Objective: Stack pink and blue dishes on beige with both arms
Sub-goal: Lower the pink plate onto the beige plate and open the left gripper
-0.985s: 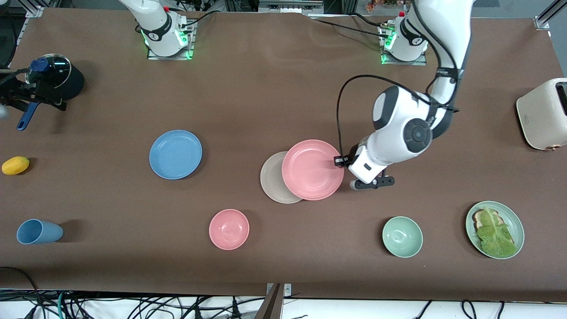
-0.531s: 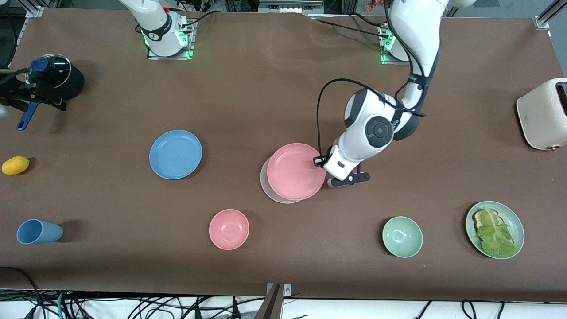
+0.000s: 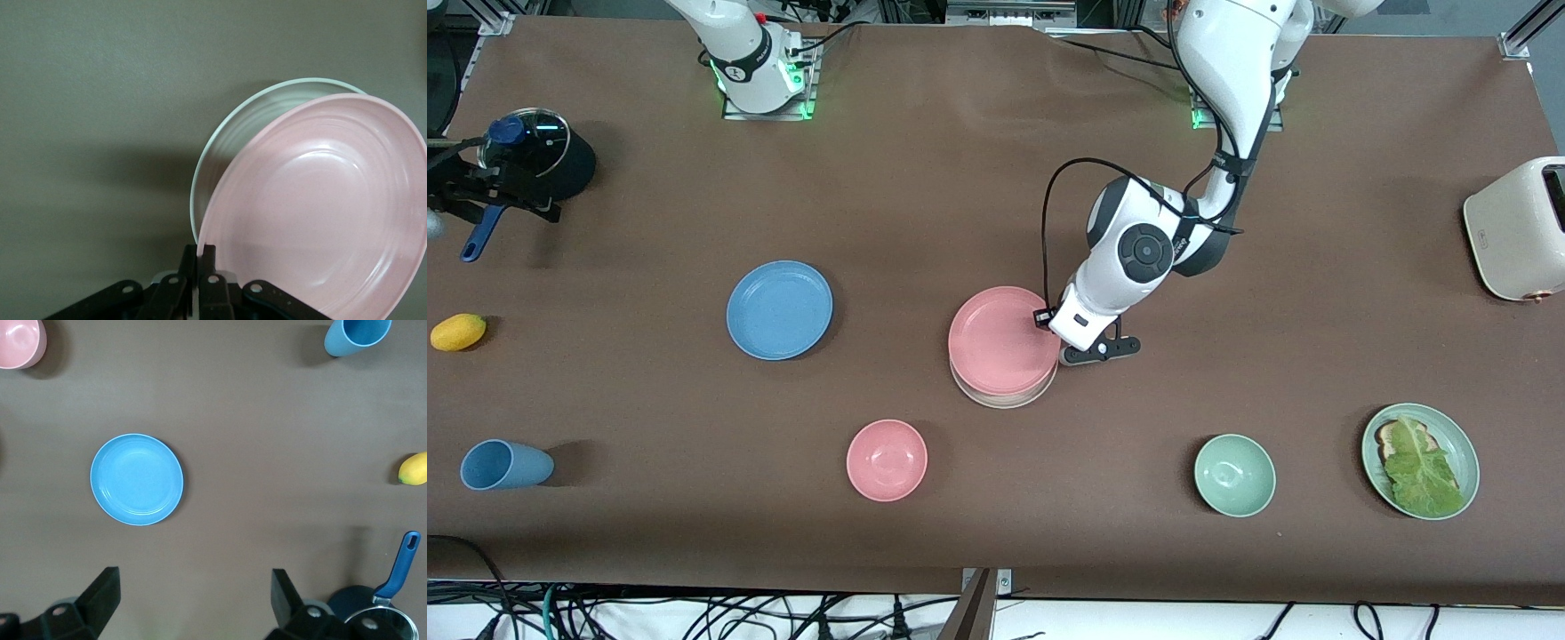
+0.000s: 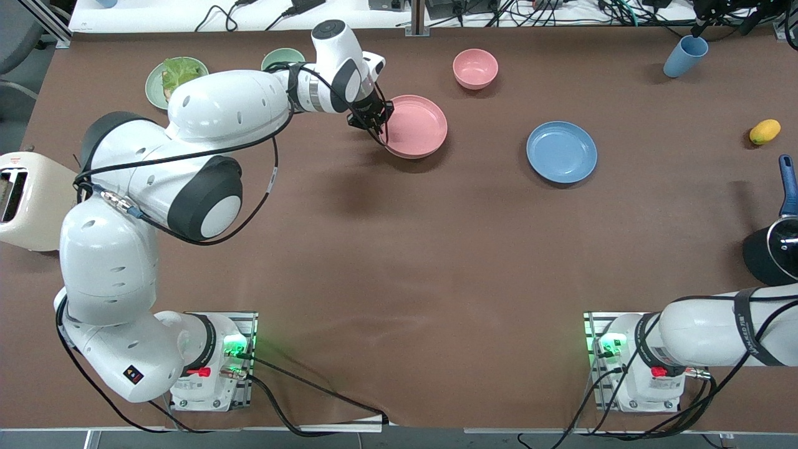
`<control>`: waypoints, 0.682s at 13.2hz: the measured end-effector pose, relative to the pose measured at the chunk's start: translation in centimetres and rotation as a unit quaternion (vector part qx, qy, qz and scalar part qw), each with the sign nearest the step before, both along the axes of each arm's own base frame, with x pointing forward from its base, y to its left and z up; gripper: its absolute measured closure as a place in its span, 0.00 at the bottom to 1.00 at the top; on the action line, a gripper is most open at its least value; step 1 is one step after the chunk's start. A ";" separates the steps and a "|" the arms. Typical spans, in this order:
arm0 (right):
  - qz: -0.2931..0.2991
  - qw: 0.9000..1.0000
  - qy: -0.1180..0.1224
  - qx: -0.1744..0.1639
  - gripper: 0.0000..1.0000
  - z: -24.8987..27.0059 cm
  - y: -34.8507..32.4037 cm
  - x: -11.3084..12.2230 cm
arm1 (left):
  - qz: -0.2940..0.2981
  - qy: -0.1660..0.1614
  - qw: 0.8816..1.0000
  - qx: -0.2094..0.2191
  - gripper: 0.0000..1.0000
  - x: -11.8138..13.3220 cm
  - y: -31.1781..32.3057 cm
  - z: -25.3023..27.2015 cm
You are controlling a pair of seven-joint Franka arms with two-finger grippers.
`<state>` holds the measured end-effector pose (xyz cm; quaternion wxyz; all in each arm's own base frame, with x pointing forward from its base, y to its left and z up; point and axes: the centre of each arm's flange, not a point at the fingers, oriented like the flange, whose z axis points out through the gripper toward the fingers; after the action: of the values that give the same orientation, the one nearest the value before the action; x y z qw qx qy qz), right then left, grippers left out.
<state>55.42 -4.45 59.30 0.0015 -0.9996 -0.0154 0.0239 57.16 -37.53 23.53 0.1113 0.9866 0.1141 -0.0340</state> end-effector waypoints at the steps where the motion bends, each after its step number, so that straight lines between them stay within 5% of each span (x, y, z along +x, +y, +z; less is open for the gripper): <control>1: 0.000 1.000 0.000 0.000 0.00 0.0 0.0 0.0 | 0.002 -0.001 1.000 0.002 0.95 -0.2 -0.1 -0.5; 9: 0.000 1.000 0.000 0.000 0.00 0.0 0.0 0.0 | 0.009 -0.006 1.000 0.006 0.95 0.0 0.3 -1.5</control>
<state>55.42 -4.45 59.30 0.0015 -0.9996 -0.0154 0.0239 57.17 -37.22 22.07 0.1060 0.9864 0.1227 -0.0262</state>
